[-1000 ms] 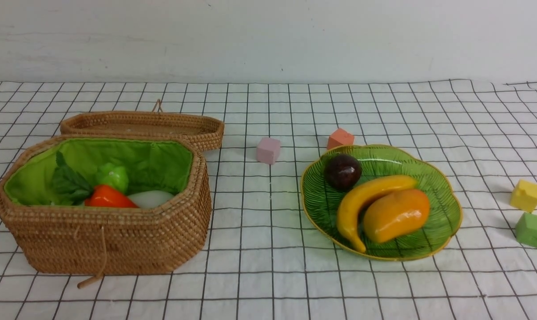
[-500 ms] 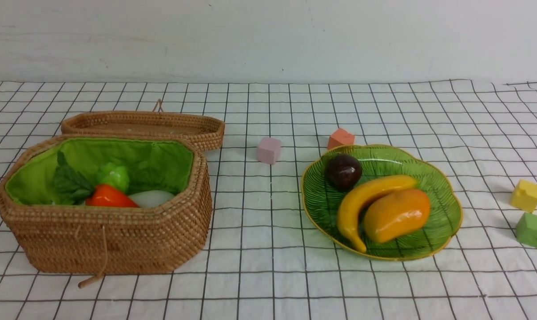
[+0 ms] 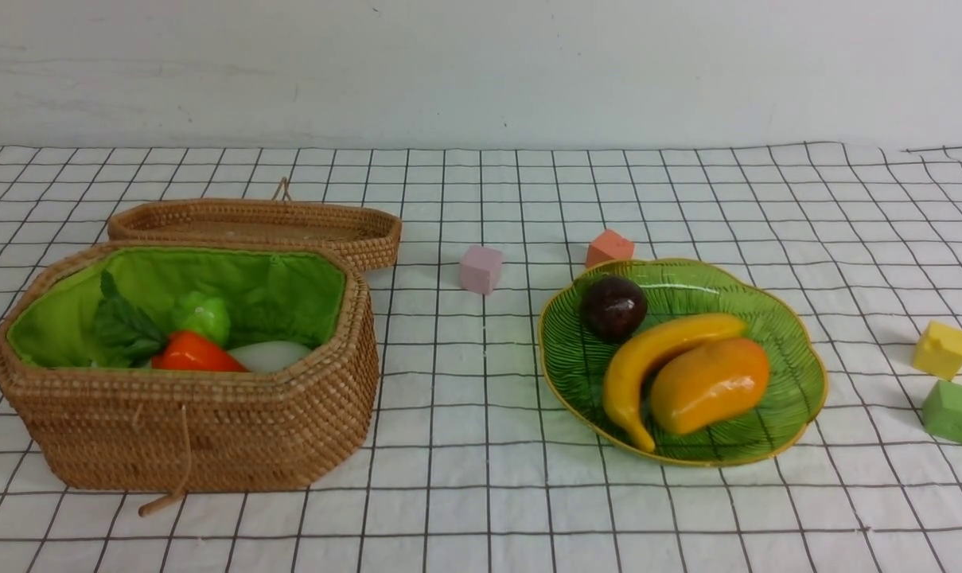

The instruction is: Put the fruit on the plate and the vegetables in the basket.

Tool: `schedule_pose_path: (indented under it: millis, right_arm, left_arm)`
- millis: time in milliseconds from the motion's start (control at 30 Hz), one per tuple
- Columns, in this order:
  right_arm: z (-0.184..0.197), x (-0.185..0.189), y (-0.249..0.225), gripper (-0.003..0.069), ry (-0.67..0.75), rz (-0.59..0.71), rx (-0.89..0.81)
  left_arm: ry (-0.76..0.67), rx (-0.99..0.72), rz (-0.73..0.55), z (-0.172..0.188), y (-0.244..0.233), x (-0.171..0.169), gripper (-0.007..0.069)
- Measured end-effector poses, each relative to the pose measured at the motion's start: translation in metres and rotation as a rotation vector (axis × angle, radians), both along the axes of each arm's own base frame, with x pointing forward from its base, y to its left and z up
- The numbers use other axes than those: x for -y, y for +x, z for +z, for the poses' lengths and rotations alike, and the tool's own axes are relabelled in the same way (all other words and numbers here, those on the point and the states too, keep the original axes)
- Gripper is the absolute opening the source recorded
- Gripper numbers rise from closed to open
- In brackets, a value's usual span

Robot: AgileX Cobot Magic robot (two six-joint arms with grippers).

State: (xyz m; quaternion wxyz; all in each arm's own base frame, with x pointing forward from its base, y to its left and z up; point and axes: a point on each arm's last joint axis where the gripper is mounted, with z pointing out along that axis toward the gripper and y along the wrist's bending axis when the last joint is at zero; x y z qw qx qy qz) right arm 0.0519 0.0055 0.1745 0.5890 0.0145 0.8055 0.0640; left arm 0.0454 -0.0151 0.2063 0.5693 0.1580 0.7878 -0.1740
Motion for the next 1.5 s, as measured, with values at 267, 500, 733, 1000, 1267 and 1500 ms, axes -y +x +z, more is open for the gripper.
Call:
schedule_pose_path:
  millis: [267,500,733,1000,1267,1500]
  right_arm:
    - [0.0,0.0,0.0,-0.0006,0.0,0.0,0.0]
    - [0.0,0.0,0.0,-0.0003,0.0,0.0,0.0]
    - [0.0,0.0,0.0,0.0,0.001,0.0,0.0]
    - [0.0,0.0,0.0,0.0004,0.003,0.0,0.001]
    - [0.0,0.0,0.0,0.001,0.003,0.0,0.001]
    - [0.0,0.0,0.0,0.0016,0.003,0.0,0.001]
  left_arm:
    - [0.0,-0.001,0.0,0.0,0.0,0.0,0.0008]
    - [0.001,-0.001,0.0,0.0,0.0,0.0,0.0017]
    - [-0.079,0.078,0.07,0.008,0.002,0.001,0.0018]
    - [-0.236,0.315,0.343,0.012,0.009,-0.006,-0.0013]
    - [-0.15,-0.044,0.411,-0.035,0.007,-0.008,-0.0013]
    - [-0.186,-0.075,0.421,-0.037,0.007,-0.007,-0.0013]
